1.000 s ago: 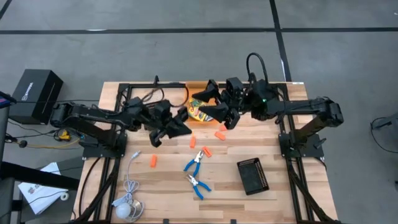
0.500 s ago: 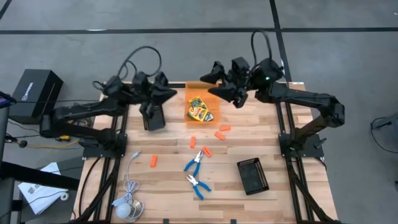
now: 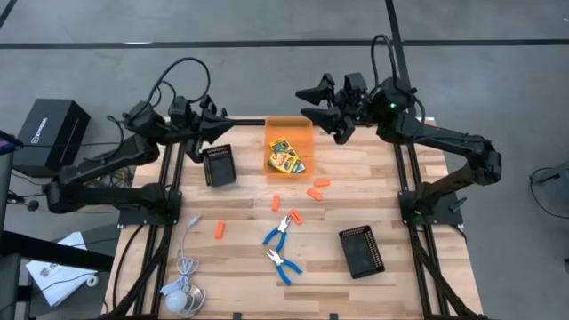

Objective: Pick & Place School Supplies
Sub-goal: Put the top blue hole puncher into the top black bin

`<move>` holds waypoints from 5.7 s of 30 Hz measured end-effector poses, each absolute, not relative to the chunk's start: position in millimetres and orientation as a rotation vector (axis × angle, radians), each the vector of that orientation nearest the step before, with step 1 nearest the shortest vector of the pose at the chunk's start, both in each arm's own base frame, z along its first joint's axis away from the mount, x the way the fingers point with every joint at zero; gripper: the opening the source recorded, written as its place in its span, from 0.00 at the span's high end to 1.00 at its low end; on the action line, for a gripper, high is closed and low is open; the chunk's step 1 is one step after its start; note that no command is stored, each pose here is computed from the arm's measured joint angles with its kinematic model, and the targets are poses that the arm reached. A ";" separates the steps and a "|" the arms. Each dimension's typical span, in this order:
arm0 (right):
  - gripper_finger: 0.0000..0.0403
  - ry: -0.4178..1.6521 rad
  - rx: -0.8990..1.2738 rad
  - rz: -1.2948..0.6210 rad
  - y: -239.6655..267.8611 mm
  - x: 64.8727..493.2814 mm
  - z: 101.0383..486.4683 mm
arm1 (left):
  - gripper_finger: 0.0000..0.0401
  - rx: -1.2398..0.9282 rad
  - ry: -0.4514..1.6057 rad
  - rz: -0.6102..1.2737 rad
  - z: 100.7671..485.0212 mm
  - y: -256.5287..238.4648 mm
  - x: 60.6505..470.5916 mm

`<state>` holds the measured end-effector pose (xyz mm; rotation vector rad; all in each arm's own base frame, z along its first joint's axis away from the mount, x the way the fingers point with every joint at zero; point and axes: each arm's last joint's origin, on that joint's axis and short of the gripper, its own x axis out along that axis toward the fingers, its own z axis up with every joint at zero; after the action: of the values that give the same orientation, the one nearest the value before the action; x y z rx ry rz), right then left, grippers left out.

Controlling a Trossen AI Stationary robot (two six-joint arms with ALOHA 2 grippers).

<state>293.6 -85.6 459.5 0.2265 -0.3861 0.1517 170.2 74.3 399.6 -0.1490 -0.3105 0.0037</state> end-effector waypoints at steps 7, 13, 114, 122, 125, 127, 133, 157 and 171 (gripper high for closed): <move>0.35 -0.409 0.242 0.074 -86.5 294.1 460.0 | 0.99 -0.120 -0.321 0.069 403.0 79.8 156.0; 0.35 -0.408 0.245 0.073 -85.7 294.4 459.8 | 0.99 -0.100 -0.334 0.087 406.0 85.3 145.6; 0.35 0.087 0.246 -0.216 -52.5 246.0 445.5 | 0.78 -0.335 0.066 -0.025 318.3 14.5 225.6; 0.35 0.313 0.259 -0.208 -26.7 266.1 415.2 | 0.75 -0.260 0.186 0.111 297.5 -33.9 233.9; 0.35 0.347 0.274 -0.186 -20.1 272.6 403.3 | 0.75 -0.290 0.194 0.182 287.7 -53.3 240.6; 0.35 0.350 0.300 -0.166 -15.1 276.2 392.6 | 0.75 -0.313 0.214 0.230 277.5 -66.3 245.1; 0.35 0.329 0.410 -0.111 1.5 279.5 363.6 | 0.75 -0.364 0.195 0.336 245.5 -102.6 263.6; 0.35 0.112 0.433 -0.102 45.4 275.0 399.4 | 0.75 -0.554 0.698 0.358 126.1 -123.2 283.5; 0.35 0.109 0.430 -0.103 44.7 275.2 399.7 | 0.75 -0.570 0.752 0.346 124.7 -99.6 292.6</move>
<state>275.2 44.7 399.7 0.4299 0.1088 -0.1033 292.6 -99.6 124.7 -0.5705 0.7523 0.3458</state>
